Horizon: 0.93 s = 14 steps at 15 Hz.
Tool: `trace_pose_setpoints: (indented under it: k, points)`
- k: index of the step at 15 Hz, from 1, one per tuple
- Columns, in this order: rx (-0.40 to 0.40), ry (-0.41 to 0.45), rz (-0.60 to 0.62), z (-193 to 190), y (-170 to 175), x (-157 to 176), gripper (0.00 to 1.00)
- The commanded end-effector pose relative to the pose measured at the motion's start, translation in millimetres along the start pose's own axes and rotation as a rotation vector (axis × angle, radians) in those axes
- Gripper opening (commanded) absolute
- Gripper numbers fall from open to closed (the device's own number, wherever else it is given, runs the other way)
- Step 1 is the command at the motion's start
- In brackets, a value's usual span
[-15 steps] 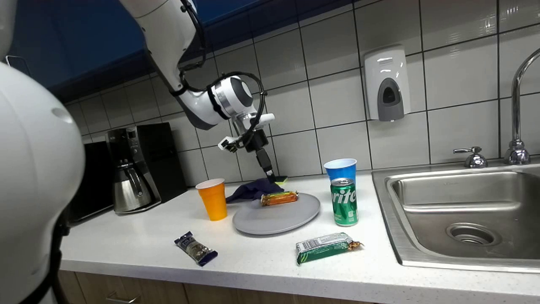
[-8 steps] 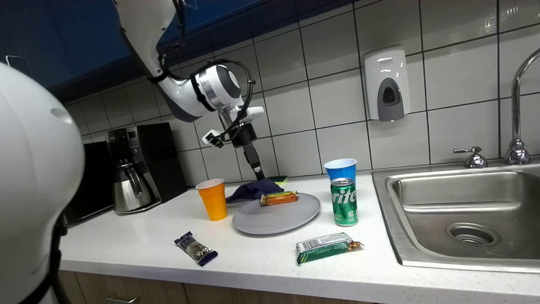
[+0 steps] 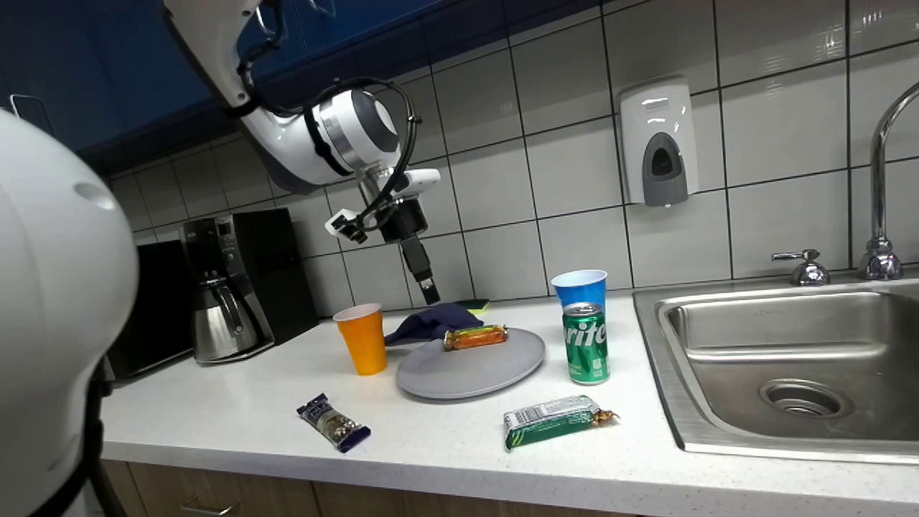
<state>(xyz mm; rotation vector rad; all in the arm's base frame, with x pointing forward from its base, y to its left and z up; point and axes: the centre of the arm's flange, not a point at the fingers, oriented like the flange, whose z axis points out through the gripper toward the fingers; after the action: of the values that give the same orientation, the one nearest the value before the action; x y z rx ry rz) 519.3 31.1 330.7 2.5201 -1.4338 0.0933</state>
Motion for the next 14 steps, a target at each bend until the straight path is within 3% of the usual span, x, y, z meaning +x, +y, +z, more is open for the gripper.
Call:
trace_pose_setpoints:
  k: [1, 9, 14]
  points:
    - [0.012, -0.001, 0.033, -5.5, 34.6, 0.6, 1.0]
    - [-0.062, -0.027, 0.129, 24.2, 74.7, 22.2, 1.0]
    - [-0.068, -0.055, 0.111, 33.6, 64.6, 27.2, 1.0]
